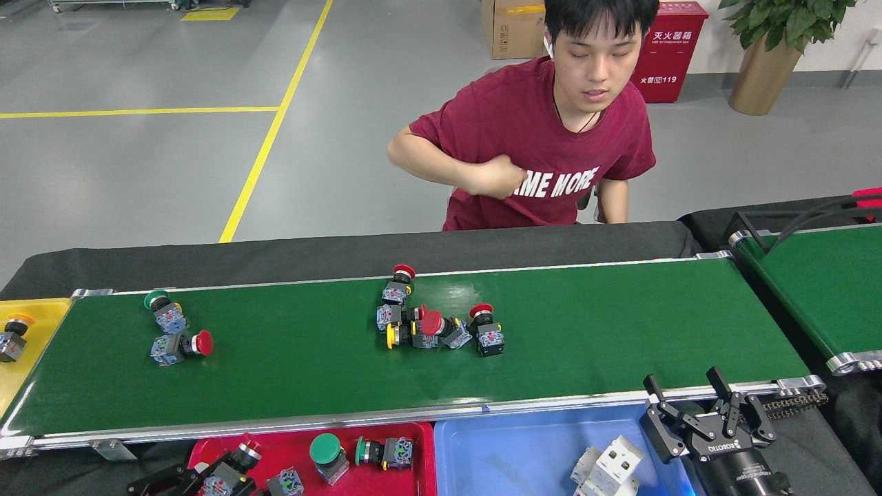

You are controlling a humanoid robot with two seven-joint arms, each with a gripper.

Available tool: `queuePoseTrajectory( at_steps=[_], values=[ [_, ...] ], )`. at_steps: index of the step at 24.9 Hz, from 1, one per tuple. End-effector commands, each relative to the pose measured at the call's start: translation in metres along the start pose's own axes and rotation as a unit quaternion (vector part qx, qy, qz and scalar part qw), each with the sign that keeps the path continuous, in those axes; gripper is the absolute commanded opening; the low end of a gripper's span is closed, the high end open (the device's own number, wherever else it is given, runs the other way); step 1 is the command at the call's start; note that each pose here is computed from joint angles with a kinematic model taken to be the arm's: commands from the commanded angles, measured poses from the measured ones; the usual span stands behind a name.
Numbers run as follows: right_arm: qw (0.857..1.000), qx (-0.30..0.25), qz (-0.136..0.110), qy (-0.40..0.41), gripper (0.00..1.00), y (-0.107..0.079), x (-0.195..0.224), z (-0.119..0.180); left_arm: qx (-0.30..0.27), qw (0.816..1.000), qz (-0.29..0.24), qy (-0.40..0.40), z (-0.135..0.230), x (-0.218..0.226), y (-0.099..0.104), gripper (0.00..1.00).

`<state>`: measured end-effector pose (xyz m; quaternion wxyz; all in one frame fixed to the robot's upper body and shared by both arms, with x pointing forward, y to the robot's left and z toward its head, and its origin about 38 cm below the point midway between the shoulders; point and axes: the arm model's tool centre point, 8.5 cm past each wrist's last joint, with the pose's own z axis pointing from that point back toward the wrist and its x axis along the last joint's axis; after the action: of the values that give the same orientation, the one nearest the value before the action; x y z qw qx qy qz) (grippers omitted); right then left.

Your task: Pick switch part from conveyor to tray

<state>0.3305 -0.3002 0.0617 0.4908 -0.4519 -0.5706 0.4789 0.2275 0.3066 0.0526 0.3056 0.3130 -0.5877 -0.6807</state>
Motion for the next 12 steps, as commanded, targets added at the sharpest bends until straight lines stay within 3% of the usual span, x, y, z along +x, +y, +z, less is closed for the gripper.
queuePoseTrajectory(
  at_steps=[1, 4, 7, 9, 12],
  values=[
    [1.000, -0.004, 0.007, 0.023, 0.96, -0.011, -0.004, -0.010, 0.009, 1.000, -0.006, 0.009, 0.002, -0.005, 0.006, 1.00],
    [1.000, 0.003, 0.003, 0.014, 0.96, -0.026, 0.008, -0.037, 0.019, 0.997, -0.009, 0.069, 0.013, -0.022, 0.009, 1.00],
    [1.000, -0.002, 0.003, 0.009, 0.96, -0.029, 0.012, -0.039, 0.036, 0.977, -0.004, 0.210, 0.031, -0.047, 0.008, 1.00],
    [1.000, -0.005, 0.004, 0.003, 0.96, -0.031, 0.017, -0.031, 0.021, 0.951, -0.002, 0.308, 0.056, -0.068, -0.004, 1.00],
    [1.000, 0.000, 0.004, 0.004, 0.96, -0.028, 0.020, -0.018, -0.008, 0.938, 0.013, 0.346, 0.077, -0.078, -0.025, 1.00]
  ],
)
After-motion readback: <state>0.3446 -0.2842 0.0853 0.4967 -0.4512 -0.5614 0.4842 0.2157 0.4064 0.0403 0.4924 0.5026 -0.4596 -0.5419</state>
